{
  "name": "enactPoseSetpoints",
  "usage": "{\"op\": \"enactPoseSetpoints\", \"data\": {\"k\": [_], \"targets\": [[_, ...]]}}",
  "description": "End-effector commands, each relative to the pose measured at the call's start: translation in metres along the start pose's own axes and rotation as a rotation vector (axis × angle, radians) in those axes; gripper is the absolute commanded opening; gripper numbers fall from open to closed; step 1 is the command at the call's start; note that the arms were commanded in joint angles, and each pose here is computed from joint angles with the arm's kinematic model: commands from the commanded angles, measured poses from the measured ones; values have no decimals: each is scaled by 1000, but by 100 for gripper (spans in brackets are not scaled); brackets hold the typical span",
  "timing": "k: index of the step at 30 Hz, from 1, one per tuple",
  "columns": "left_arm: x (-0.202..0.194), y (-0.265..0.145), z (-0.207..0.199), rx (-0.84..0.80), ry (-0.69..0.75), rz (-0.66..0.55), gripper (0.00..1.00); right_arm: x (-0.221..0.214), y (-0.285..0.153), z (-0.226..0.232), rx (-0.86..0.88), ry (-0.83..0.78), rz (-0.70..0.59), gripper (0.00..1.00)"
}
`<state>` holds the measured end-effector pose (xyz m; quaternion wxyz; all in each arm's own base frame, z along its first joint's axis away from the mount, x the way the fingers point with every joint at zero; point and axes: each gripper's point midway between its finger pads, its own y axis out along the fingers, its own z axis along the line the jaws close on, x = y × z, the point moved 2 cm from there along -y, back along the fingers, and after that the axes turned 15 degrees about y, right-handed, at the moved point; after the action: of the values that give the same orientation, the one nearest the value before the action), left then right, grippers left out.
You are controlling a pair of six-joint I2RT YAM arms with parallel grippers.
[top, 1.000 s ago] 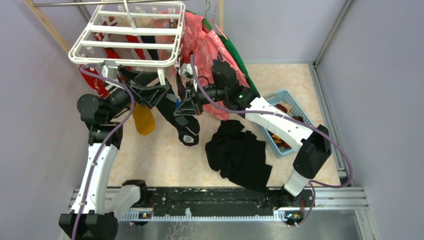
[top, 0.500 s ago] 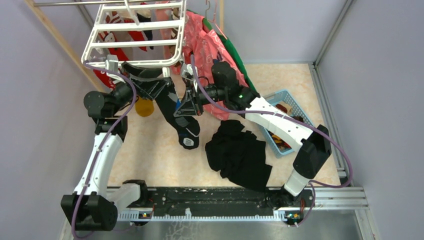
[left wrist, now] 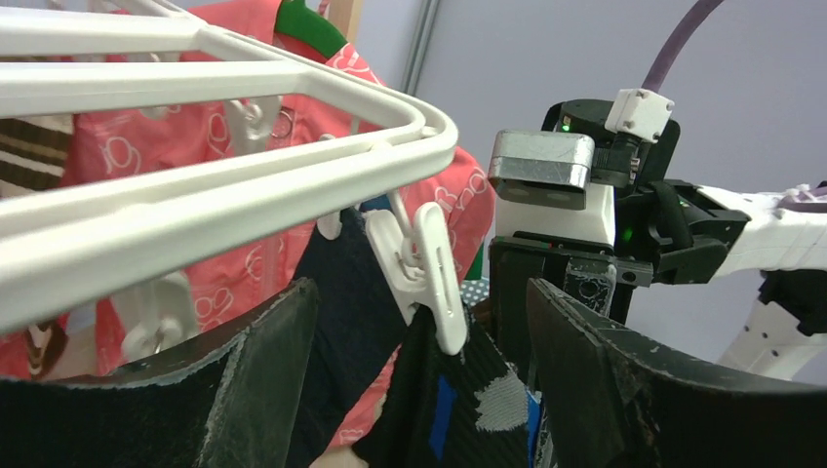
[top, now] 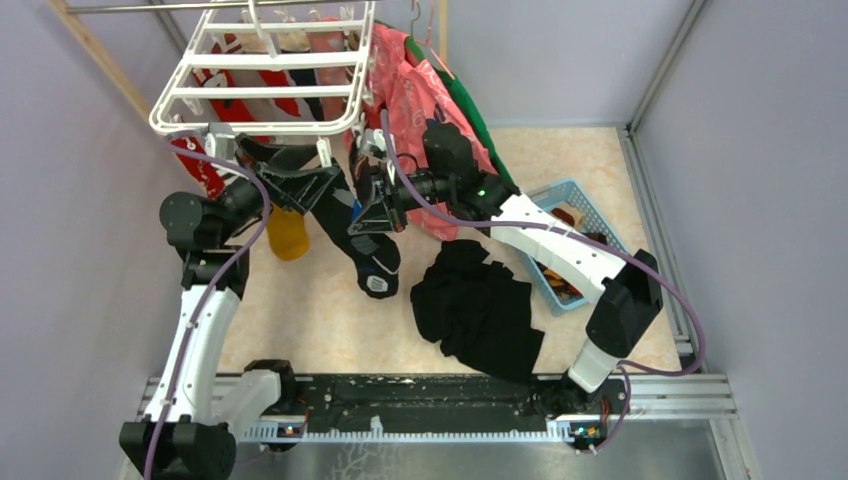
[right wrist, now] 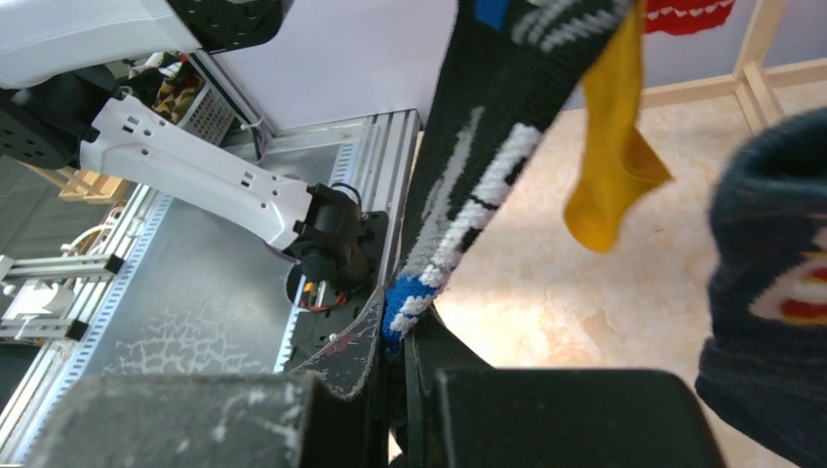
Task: Remove the socks clipped to the hanger
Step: Remove the sock from the hanger.
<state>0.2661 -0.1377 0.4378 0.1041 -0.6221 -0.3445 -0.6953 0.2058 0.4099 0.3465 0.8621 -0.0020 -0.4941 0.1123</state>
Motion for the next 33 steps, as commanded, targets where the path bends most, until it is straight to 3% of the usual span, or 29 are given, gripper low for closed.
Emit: {"op": "enactPoseSetpoints", "data": {"k": [1, 6, 11, 23, 29, 33], "targets": [[-5, -9, 5, 66, 74, 63, 85, 26, -3, 27, 49, -101, -45, 0], [2, -12, 5, 94, 121, 77, 91, 24, -3, 26, 51, -103, -45, 0], [-7, -11, 6, 76, 61, 35, 99, 23, -2, 27, 67, -100, -38, 0], [-12, -14, 1, 62, -103, -29, 98, 19, 2, 22, 76, -79, -35, 0], [-1, -22, -4, 55, -9, -24, 99, 26, 0, 8, -42, -88, -61, 0], [10, -25, -14, 29, 39, -16, 99, 27, -3, 4, -81, -95, -74, 6]]}}
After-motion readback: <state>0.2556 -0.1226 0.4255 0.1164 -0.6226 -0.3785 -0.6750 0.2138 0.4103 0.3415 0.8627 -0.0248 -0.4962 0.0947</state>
